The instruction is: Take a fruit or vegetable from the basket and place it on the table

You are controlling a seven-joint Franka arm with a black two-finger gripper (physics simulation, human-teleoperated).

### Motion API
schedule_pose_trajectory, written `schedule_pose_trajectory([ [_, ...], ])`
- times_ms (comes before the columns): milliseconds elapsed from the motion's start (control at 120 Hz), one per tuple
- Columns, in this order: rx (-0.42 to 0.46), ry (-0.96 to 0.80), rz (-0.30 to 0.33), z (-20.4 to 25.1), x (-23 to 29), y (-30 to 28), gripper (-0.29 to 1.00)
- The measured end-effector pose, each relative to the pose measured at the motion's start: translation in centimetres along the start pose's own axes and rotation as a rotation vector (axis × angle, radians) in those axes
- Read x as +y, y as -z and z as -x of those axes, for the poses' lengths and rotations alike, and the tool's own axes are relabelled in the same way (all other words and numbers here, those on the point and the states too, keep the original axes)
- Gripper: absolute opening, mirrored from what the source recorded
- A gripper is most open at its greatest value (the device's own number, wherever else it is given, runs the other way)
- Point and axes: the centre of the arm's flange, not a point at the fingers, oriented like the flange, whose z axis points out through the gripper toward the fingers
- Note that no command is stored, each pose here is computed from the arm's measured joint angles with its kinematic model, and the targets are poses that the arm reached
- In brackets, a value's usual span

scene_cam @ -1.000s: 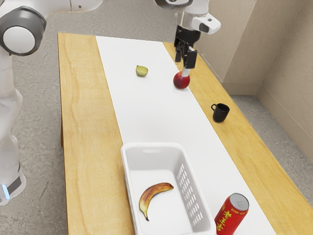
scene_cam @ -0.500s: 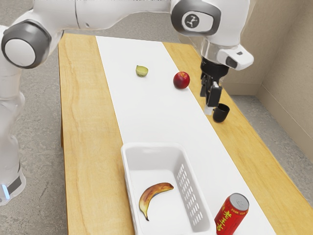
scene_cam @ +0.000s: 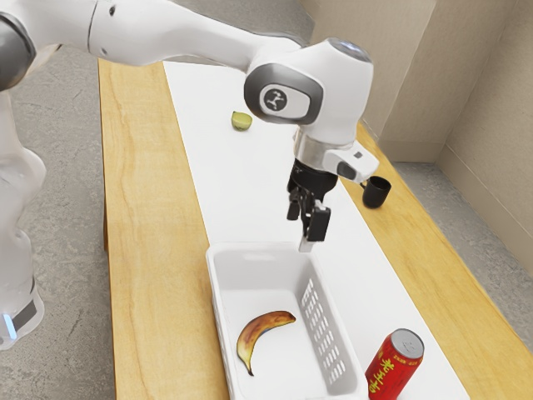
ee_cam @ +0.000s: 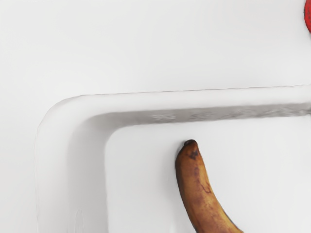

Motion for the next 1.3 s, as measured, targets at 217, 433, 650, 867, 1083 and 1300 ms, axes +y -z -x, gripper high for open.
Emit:
schedule_pose_trajectory([
  [217,0.000,0.035,0.065,1.0,3.0,-2.2,0.70],
  [433,-0.036,0.123,0.101,2.9,3.6,-5.2,0.70],
  [650,-0.064,0.186,0.095,4.4,4.2,-8.8,0.70],
  [867,-0.054,0.213,0.094,4.8,5.4,-10.0,0.70],
  [1083,-0.062,0.240,0.082,4.7,5.9,-11.6,0.70],
  [1300,-0.063,0.269,0.070,4.5,5.5,-12.9,0.70],
])
